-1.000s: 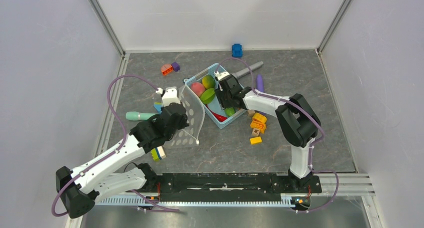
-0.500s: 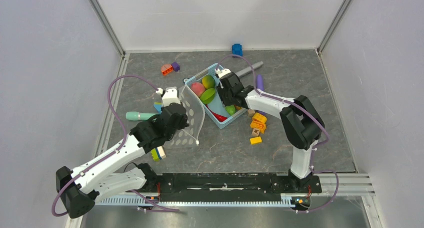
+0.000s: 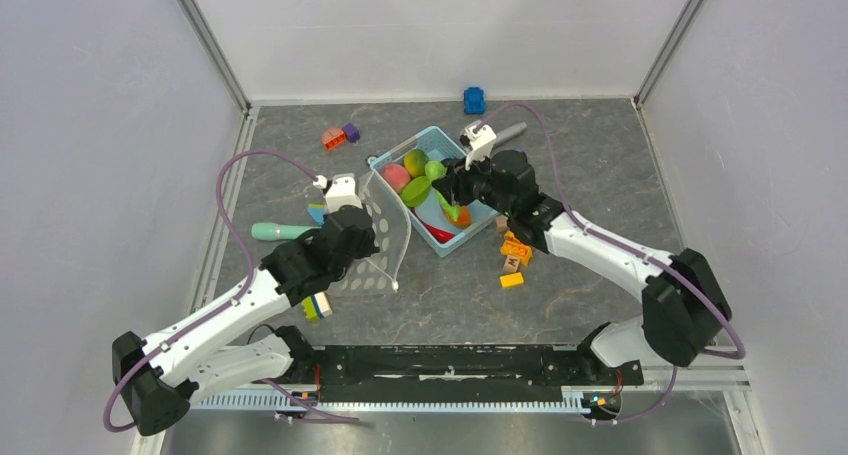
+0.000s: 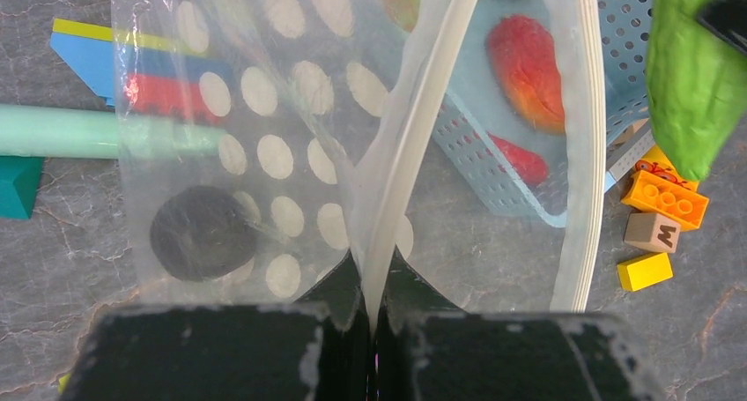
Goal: Place the food in the zip-top bag and seal the zipper
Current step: Place the fake vegetable in the zipper food storage bag.
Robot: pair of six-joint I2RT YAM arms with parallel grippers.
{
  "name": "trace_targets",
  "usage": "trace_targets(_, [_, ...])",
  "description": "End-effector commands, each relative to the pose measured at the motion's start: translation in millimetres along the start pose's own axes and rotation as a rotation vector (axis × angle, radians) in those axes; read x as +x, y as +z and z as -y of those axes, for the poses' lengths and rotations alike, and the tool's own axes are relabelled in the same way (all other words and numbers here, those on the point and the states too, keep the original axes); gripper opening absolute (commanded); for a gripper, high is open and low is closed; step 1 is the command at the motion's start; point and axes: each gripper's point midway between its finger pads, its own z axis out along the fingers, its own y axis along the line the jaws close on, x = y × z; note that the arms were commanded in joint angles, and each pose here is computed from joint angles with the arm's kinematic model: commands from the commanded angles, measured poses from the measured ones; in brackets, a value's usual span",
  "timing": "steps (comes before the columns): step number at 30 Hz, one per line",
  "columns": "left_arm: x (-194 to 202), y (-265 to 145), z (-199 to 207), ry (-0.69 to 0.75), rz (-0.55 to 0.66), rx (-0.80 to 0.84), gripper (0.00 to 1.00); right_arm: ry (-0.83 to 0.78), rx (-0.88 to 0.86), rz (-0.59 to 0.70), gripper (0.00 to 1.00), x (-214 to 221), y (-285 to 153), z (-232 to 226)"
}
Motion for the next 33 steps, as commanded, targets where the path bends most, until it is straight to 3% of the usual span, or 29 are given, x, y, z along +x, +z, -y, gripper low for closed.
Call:
trace_targets(1, [-8.1,-0.6,2.8,-0.011,0.035,0.018,0.02,0.047,-0.298,0.204,0.14,-49.6,-29.8,-59.9])
trace_targets(6, [-8.1,-1.4,3.9,-0.015,0.034,0.026,0.02,0.053,-0.528,0.254,0.14,-59.1,-59.2,-115.2])
trace_targets(11, [-9.2,-3.1,5.0,-0.022,0.039,0.038,0.02,0.082,-0.632,0.281,0.14,-57.0,-72.2,-151.0])
trace_targets(25, [-8.6,-6.1,9.8,-0.038,0.038,0.074,0.02,0.201,-0.562,0.530,0.15,-80.9,-57.6,-156.8])
trace_targets(33, [-10.6,-8.9,10.2,-0.062,0.045,0.082,0.02,0.229,-0.473,0.486,0.18,-54.9,-32.3,-147.2])
